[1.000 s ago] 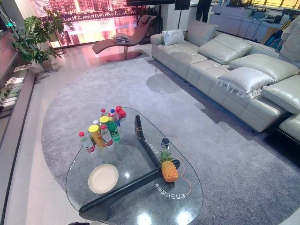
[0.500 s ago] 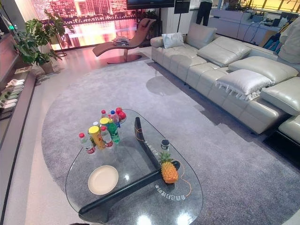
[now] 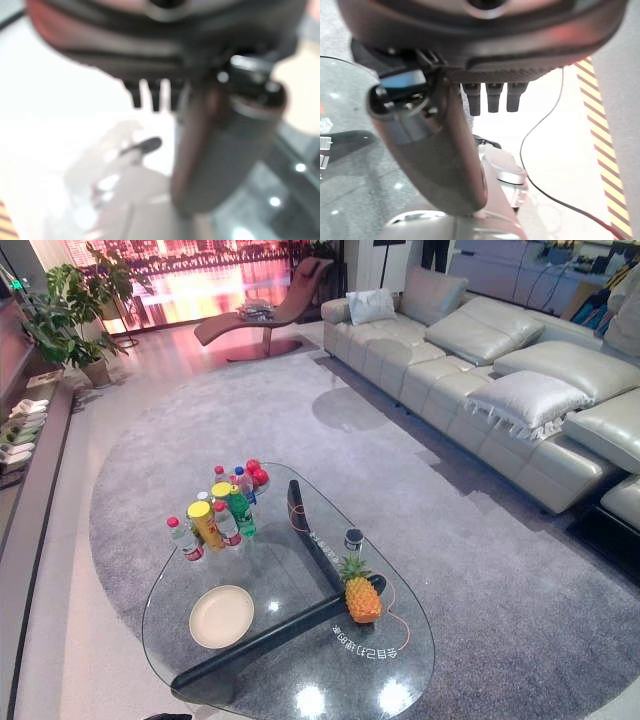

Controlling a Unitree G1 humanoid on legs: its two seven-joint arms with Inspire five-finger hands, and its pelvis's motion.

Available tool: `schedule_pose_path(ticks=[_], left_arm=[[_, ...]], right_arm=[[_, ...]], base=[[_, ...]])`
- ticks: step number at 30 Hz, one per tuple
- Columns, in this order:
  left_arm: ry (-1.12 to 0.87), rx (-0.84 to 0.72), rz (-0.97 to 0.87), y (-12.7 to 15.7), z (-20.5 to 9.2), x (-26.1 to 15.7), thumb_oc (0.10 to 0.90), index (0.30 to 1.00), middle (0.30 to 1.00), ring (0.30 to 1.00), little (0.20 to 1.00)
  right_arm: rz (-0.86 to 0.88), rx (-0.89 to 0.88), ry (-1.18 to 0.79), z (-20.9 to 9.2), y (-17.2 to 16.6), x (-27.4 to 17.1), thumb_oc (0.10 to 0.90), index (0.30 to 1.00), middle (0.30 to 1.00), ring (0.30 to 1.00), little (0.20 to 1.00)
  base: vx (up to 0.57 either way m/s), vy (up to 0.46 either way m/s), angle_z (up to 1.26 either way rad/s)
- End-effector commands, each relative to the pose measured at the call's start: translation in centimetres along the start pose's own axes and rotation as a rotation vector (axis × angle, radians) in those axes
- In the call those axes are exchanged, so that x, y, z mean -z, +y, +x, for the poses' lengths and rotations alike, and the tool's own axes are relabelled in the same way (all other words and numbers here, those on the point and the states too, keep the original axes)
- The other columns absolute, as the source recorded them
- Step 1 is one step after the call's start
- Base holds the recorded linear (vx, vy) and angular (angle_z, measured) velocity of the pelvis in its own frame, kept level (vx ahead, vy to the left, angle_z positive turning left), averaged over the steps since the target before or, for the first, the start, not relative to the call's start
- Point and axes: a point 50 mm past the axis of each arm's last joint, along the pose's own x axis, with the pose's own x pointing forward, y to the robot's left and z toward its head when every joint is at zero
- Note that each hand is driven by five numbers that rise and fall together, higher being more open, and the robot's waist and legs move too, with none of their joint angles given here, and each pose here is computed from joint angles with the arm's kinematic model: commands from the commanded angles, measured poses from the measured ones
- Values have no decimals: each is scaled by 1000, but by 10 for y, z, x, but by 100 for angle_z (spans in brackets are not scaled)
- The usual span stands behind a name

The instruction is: Pick up the fruit to the plate

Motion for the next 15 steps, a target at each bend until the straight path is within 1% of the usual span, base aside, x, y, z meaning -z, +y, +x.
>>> schedule_pose_path(ticks=[1,7,10,13,15], left_arm=[[-3,-9,-23,4,1,-18,800,900,900,900,900],[-113,-22,-88,16,-1,-52,800,900,900,900,900],[-176,-22,-113,20,-3,-68,800,900,900,900,900],[-228,-32,-162,26,-6,-80,800,900,900,900,900],[-284,-38,-240,34,-10,-96,800,900,900,900,900]], right_arm=[[-42,-2,-20,-2,-4,-28,800,900,900,900,900],[4,69,-156,-11,-21,-78,800,900,900,900,900],[75,95,-235,-17,-31,-97,800,900,900,900,900],[114,116,-300,-22,-37,-111,800,900,900,900,900],[149,168,-382,-28,-44,-126,800,900,900,900,900]], base=[[-187,0,-2],[-169,7,4],[-118,0,1],[-112,-8,4],[-146,-16,5]])
